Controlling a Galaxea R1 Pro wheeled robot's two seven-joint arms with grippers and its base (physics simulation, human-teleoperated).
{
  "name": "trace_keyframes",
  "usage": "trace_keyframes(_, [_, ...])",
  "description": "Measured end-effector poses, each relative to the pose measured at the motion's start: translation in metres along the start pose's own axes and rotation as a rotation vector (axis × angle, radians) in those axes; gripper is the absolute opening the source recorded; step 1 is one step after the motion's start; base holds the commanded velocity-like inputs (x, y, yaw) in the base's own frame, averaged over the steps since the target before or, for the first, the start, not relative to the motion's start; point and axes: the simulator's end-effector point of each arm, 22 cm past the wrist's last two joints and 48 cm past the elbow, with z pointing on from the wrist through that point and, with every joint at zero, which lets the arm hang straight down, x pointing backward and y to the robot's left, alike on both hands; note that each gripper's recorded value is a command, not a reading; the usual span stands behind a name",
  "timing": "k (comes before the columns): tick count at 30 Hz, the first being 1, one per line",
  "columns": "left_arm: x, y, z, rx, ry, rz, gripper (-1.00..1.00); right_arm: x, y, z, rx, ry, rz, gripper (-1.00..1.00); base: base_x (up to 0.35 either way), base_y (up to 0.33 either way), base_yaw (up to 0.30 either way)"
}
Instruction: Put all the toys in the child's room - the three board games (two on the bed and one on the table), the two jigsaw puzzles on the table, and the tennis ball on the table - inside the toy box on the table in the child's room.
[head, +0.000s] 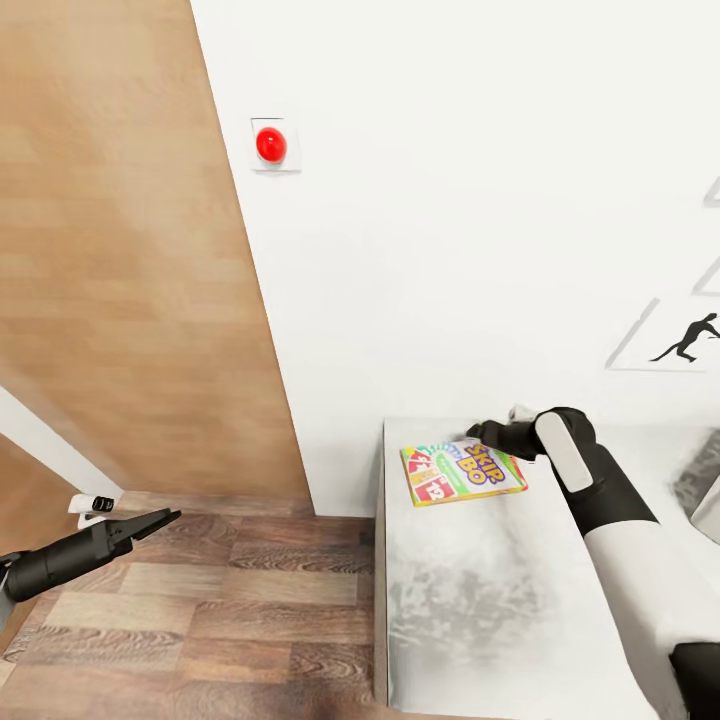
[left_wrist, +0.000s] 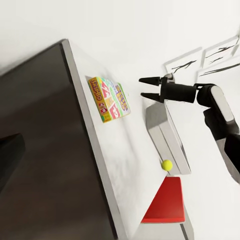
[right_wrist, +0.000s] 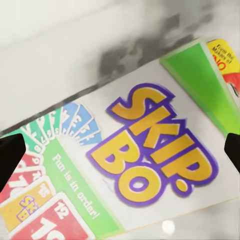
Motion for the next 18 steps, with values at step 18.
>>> trace_keyframes(18, [-0.001, 0.0, -0.001, -0.001, -0.001, 0.001, 1.0, -0.003, -0.032, 0.006, 0.124, 0.069, 0.011, 1.0, 0.0, 0.0, 0.0])
